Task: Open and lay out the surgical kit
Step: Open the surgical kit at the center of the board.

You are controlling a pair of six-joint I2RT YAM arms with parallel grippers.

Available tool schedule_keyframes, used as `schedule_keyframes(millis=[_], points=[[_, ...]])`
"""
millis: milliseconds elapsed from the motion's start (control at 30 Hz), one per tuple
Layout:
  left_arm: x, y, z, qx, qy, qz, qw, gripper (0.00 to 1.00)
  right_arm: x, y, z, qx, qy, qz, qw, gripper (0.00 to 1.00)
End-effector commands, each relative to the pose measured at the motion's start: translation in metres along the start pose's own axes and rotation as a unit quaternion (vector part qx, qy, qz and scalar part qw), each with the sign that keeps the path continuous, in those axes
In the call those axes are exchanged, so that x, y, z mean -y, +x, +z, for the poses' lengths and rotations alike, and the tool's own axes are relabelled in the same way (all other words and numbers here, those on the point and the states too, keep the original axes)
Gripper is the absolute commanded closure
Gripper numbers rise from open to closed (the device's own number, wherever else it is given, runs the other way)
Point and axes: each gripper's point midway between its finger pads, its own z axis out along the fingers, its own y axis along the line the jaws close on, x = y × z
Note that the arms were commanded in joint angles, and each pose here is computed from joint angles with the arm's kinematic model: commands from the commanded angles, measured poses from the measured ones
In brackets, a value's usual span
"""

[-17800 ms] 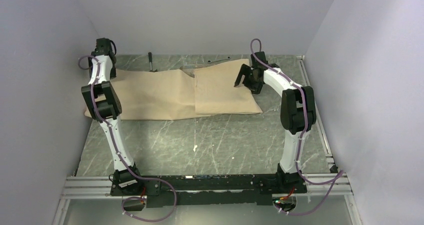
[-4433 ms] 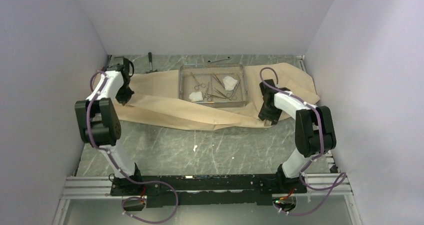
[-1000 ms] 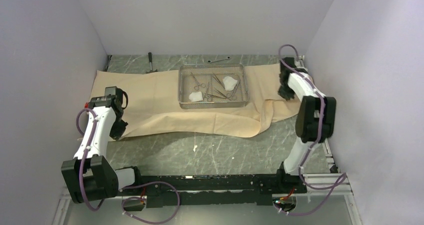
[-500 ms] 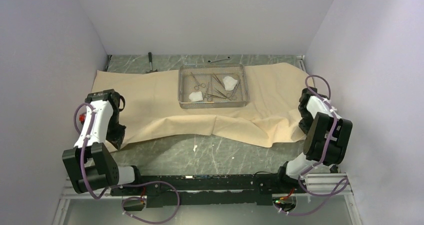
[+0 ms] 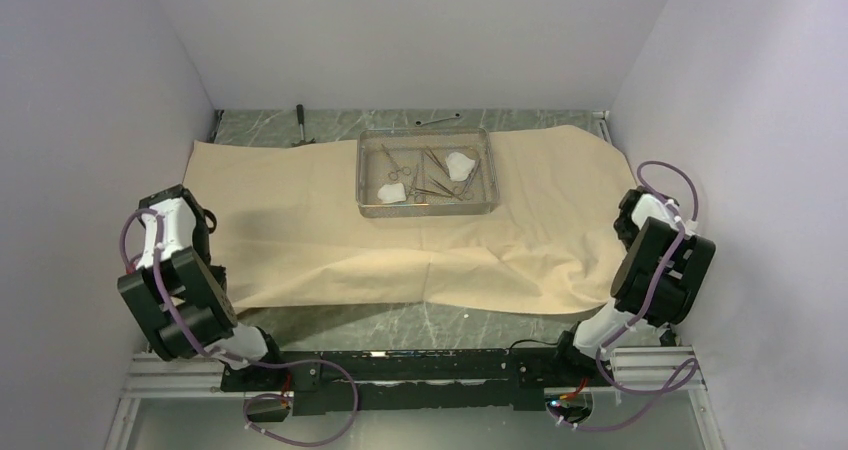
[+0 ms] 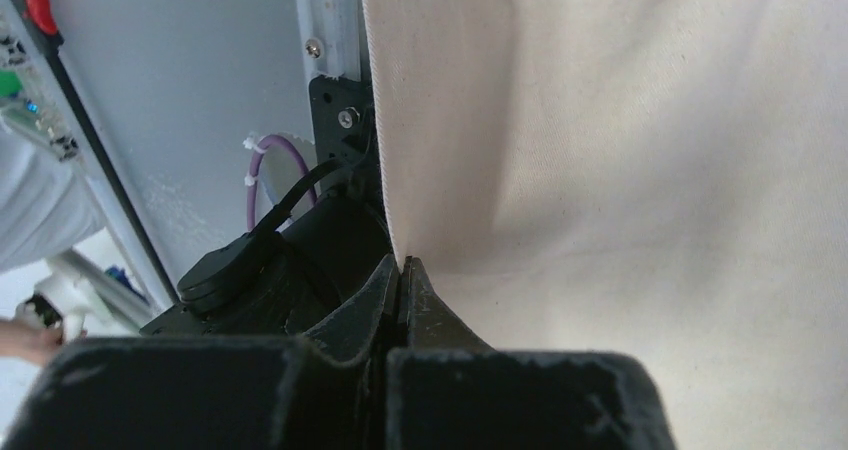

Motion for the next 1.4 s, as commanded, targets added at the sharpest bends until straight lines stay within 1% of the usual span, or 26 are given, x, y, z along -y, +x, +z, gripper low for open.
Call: schedule_keyframes(millis=[0, 100, 267, 300, 367, 400, 433, 467, 500, 567, 600, 633, 700, 767, 833, 1000, 1133, 1167, 1200, 1233, 1267, 1300, 1333, 1367], points=[[-0.01, -0.01, 0.007, -0.013, -0.054, -0.018, 0.998, 1.0, 0.022, -0.021, 0.001, 0.023, 0.056, 0.039, 0.997, 1.0], [-0.013, -0.022, 0.011, -0.003, -0.085, -0.029, 0.996, 1.0, 0.033, -0.03, -0.001, 0.037, 0.09, 0.049, 0.994, 1.0], [-0.013, -0.039, 0.016, 0.018, -0.113, -0.035, 0.993, 1.0, 0.045, -0.038, -0.003, 0.054, 0.134, 0.052, 0.988, 1.0], [-0.014, -0.04, 0.017, 0.021, -0.119, -0.036, 0.992, 0.98, 0.047, -0.039, -0.004, 0.058, 0.139, 0.055, 0.987, 1.0], [-0.014, -0.042, 0.019, 0.026, -0.128, -0.038, 0.991, 0.9, 0.049, -0.041, -0.004, 0.063, 0.144, 0.059, 0.986, 1.0], [-0.014, -0.042, 0.02, 0.027, -0.131, -0.039, 0.99, 0.83, 0.049, -0.042, -0.005, 0.064, 0.146, 0.061, 0.985, 1.0], [-0.015, -0.042, 0.021, 0.027, -0.134, -0.039, 0.99, 0.77, 0.05, -0.042, -0.005, 0.065, 0.148, 0.062, 0.985, 0.97], [-0.015, -0.041, 0.022, 0.027, -0.136, -0.04, 0.99, 0.72, 0.051, -0.042, -0.005, 0.065, 0.149, 0.063, 0.985, 0.92], [-0.016, -0.041, 0.022, 0.027, -0.136, -0.04, 0.99, 0.65, 0.051, -0.042, -0.005, 0.066, 0.149, 0.064, 0.985, 0.84], [-0.015, -0.042, 0.022, 0.03, -0.13, -0.042, 0.99, 0.46, 0.052, -0.042, -0.006, 0.068, 0.15, 0.064, 0.984, 0.56], [-0.014, -0.043, 0.02, 0.033, -0.124, -0.042, 0.991, 0.41, 0.052, -0.042, -0.006, 0.068, 0.148, 0.065, 0.984, 0.47], [-0.013, -0.044, 0.019, 0.034, -0.116, -0.041, 0.992, 0.36, 0.052, -0.043, -0.007, 0.068, 0.145, 0.064, 0.985, 0.4], [-0.008, -0.05, 0.013, 0.04, -0.092, -0.039, 0.994, 0.29, 0.048, -0.042, -0.01, 0.067, 0.133, 0.061, 0.987, 0.33], [0.002, -0.057, 0.003, 0.047, -0.054, -0.029, 0.997, 0.25, 0.041, -0.039, -0.017, 0.067, 0.116, 0.058, 0.989, 0.28], [0.011, -0.062, -0.009, 0.06, -0.015, -0.014, 0.998, 0.21, 0.028, -0.035, -0.03, 0.069, 0.086, 0.052, 0.993, 0.27], [0.025, -0.069, -0.051, 0.119, 0.055, 0.01, 0.991, 0.15, -0.002, -0.042, -0.074, 0.111, 0.027, 0.048, 0.992, 0.24], [0.047, -0.069, -0.088, 0.162, 0.127, 0.057, 0.977, 0.13, -0.029, -0.065, -0.121, 0.161, -0.043, 0.051, 0.985, 0.24], [0.058, -0.068, -0.098, 0.174, 0.158, 0.078, 0.969, 0.13, -0.037, -0.069, -0.132, 0.171, -0.067, 0.047, 0.982, 0.23], [0.068, -0.065, -0.106, 0.179, 0.186, 0.103, 0.96, 0.14, -0.055, -0.073, -0.141, 0.175, -0.11, 0.034, 0.978, 0.22], [0.081, -0.062, -0.114, 0.183, 0.222, 0.127, 0.949, 0.15, -0.074, -0.073, -0.149, 0.175, -0.157, -0.027, 0.972, 0.23], [0.093, -0.058, -0.121, 0.183, 0.258, 0.156, 0.936, 0.16, -0.1, -0.072, -0.163, 0.169, -0.232, -0.054, 0.956, 0.26], [0.109, -0.054, -0.13, 0.183, 0.302, 0.182, 0.918, 0.17, -0.124, -0.07, -0.18, 0.167, -0.304, -0.078, 0.935, 0.26], [0.123, -0.048, -0.14, 0.181, 0.342, 0.212, 0.897, 0.19, -0.144, -0.068, -0.199, 0.166, -0.371, -0.098, 0.908, 0.26], [0.133, -0.045, -0.151, 0.181, 0.371, 0.23, 0.881, 0.19, -0.162, -0.065, -0.219, 0.163, -0.433, -0.116, 0.879, 0.26]])
